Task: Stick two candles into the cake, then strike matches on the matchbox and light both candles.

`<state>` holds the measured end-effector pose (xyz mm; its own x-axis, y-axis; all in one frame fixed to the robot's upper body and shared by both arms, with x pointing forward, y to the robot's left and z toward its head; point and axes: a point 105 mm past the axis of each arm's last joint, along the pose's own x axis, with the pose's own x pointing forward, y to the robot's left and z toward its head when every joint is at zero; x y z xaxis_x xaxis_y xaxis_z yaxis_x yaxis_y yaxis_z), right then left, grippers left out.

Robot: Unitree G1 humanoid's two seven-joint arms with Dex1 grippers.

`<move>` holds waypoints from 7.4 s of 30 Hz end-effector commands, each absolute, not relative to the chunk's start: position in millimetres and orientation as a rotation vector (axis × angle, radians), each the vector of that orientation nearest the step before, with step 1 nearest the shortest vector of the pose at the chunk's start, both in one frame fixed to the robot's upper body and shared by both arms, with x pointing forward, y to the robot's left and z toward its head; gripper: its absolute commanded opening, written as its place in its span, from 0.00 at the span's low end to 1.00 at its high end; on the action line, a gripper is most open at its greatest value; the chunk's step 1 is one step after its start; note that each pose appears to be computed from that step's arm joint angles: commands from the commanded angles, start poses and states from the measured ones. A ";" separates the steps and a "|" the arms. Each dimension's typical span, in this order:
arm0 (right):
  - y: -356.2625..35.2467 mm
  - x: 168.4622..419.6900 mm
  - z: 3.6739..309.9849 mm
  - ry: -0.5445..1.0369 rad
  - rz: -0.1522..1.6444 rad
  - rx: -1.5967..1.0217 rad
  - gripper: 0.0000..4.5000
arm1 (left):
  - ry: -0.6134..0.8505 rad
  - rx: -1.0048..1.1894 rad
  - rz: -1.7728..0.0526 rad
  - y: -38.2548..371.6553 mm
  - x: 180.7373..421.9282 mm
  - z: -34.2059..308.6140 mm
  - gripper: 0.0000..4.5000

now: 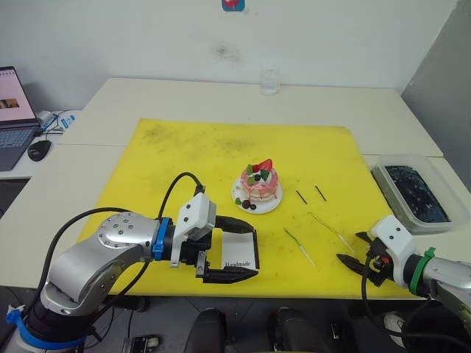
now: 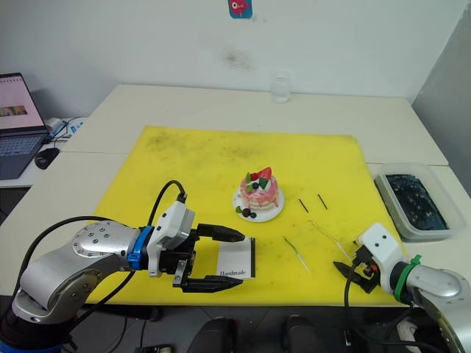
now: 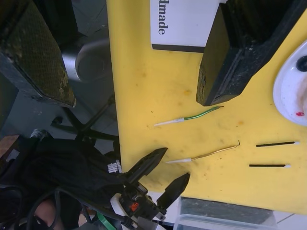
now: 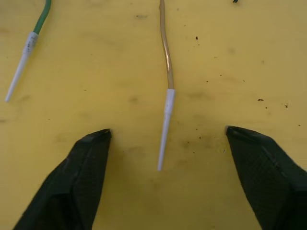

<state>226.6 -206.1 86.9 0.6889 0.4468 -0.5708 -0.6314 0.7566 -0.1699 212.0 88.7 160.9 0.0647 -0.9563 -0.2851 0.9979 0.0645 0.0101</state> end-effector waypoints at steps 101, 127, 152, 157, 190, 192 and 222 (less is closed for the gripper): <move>-84.7 237.8 210.0 0.105 1.049 -0.245 0.99 | -0.055 -0.028 -1.060 104.3 328.9 219.8 0.00; -77.5 234.8 188.9 0.124 1.010 -0.312 0.99 | -0.104 0.017 -1.035 87.0 352.6 192.6 0.00; -77.9 233.2 182.9 0.142 1.010 -0.314 0.99 | -0.099 0.022 -1.000 89.7 354.6 184.9 0.00; -78.1 233.4 182.7 0.138 1.010 -0.319 0.99 | -0.093 0.023 -0.998 90.1 353.7 181.1 0.00; -78.3 231.5 177.4 0.145 1.008 -0.331 1.00 | -0.052 -0.008 -0.974 80.3 352.4 151.0 0.33; -78.4 231.3 177.0 0.145 1.008 -0.331 1.00 | -0.070 -0.012 -0.958 83.5 352.7 157.7 0.47; -125.4 209.6 135.1 0.295 0.808 -0.342 1.00 | 0.222 0.301 -1.527 98.3 209.2 151.1 1.00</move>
<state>212.7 -130.0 131.3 0.6461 0.6471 -0.4047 -0.7448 0.6503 -0.1493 213.6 103.4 147.4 0.0487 -0.9392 -0.3400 0.9988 0.0442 0.0209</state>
